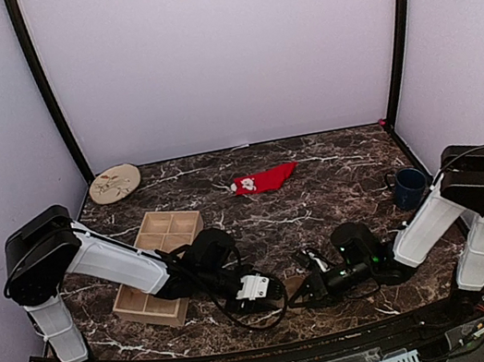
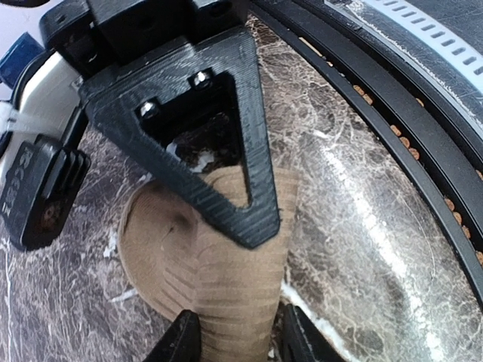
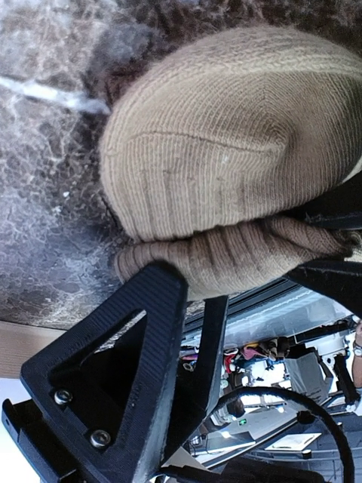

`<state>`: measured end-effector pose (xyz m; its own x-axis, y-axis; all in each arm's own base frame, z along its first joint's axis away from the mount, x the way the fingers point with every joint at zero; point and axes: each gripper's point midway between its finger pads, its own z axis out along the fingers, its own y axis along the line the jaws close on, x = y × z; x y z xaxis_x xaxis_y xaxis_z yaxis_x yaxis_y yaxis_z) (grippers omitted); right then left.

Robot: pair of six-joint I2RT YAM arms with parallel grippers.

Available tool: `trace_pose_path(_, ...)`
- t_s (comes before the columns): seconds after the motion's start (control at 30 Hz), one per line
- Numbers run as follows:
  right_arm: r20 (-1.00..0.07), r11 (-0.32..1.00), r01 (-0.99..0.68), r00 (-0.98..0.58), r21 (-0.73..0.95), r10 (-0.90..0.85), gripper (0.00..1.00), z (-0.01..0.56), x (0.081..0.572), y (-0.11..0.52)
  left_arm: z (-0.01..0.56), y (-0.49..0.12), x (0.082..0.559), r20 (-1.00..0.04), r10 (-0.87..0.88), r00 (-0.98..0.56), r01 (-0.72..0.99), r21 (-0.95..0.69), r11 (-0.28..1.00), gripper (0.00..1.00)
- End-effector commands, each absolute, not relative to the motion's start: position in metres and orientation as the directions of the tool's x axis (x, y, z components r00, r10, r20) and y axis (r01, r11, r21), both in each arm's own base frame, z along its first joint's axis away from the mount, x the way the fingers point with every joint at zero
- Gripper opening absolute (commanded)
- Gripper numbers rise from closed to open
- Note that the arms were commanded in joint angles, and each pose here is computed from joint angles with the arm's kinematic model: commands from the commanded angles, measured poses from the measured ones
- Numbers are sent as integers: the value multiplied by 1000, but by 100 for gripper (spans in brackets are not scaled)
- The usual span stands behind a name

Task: Roll the socks
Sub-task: Roll the sock at the center of the board.

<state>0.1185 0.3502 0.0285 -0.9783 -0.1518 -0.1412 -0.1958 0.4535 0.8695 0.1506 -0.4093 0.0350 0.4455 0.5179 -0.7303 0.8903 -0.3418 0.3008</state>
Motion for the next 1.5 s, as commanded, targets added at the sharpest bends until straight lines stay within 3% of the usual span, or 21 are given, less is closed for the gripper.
trace_pose_path(0.0, -138, 425, -191, -979, 885, -153, 0, 31, 119, 350, 34, -416, 140, -736, 490, 468, 870, 287, -401, 40)
trace_pose_path(0.23, -126, 422, -181, -980, 889, -155, 0, 30, 117, 347, 27, -421, 133, -740, 481, 469, 857, 249, -452, 34)
trace_pose_path(0.5, -131, 422, -190, -977, 886, -166, 1, 32, 119, 346, 19, -419, 120, -742, 490, 458, 837, 174, -519, 11)
trace_pose_path(0.8, -194, 500, -288, -953, 817, -232, 36, 37, 129, 346, 6, -407, 115, -703, 560, 439, 833, 86, -546, 6)
trace_pose_path(1.0, -259, 561, -345, -938, 752, -231, 41, 53, 141, 334, 4, -399, 123, -680, 612, 404, 859, 50, -510, 5)
trace_pose_path(1.23, -273, 665, -341, -939, 664, -208, 41, 42, 151, 314, 4, -389, 134, -648, 667, 367, 890, 36, -454, 6)
trace_pose_path(1.47, -257, 737, -348, -936, 580, -240, 23, 26, 159, 308, 10, -388, 143, -626, 701, 343, 914, 51, -402, 5)
